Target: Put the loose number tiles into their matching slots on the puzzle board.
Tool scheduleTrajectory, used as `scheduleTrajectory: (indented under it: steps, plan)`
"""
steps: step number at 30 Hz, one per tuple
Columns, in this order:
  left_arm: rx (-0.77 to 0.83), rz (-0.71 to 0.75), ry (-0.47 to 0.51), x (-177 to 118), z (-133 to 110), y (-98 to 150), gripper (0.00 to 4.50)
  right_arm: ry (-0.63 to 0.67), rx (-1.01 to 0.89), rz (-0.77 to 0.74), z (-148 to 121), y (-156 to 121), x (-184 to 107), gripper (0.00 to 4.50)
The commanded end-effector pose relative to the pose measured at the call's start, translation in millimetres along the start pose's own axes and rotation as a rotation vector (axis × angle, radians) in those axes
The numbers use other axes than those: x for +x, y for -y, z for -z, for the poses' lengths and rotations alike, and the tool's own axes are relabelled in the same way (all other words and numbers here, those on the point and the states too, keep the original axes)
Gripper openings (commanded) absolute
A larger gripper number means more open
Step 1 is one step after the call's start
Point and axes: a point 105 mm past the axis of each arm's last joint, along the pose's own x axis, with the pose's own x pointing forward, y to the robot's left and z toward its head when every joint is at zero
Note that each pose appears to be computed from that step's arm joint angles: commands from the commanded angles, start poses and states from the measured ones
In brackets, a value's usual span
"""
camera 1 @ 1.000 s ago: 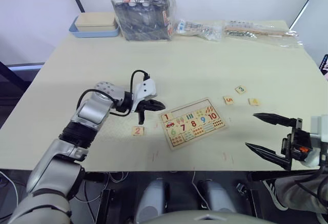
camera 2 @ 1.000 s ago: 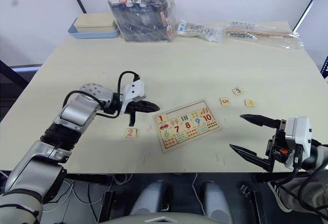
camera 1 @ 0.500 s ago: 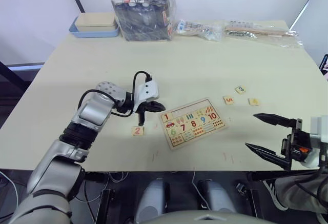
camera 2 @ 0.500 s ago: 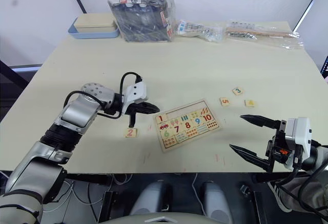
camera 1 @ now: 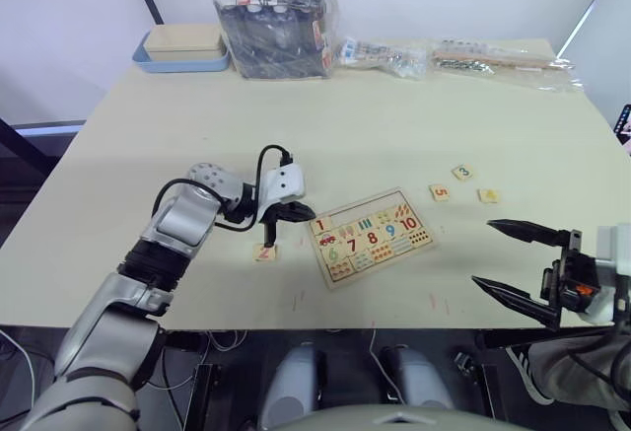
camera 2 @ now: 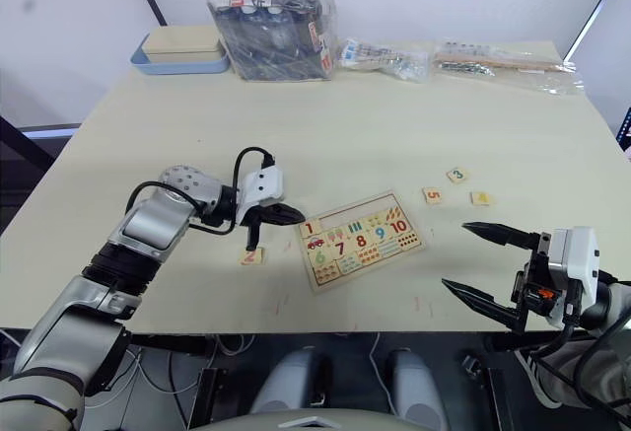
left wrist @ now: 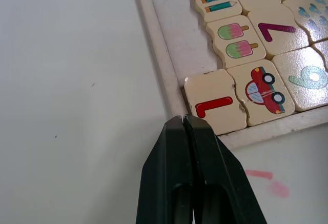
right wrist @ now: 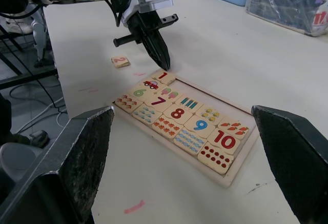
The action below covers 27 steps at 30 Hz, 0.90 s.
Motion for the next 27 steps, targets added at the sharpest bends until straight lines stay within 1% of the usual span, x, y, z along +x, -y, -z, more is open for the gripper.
scheduleTrajectory:
  steps: [1,16,21,23,27]
  plan:
    - [0.019,-0.003,0.005,-2,-2,-1,0.08,0.024,-0.039,-0.002,-9,-2,0,4.50]
    - [0.021,0.019,0.005,0,-2,4,0.08,0.023,-0.038,-0.004,-9,-3,1,4.50]
    - [0.002,-0.029,0.019,-3,-1,-2,0.08,0.022,-0.037,-0.007,-9,-2,1,4.50]
    - [-0.015,-0.054,0.054,-8,-5,-5,0.08,0.022,-0.037,-0.007,-9,-2,1,4.50]
    - [-0.082,-0.113,0.179,-23,-17,-7,0.08,0.023,-0.035,-0.007,-9,-1,1,4.50]
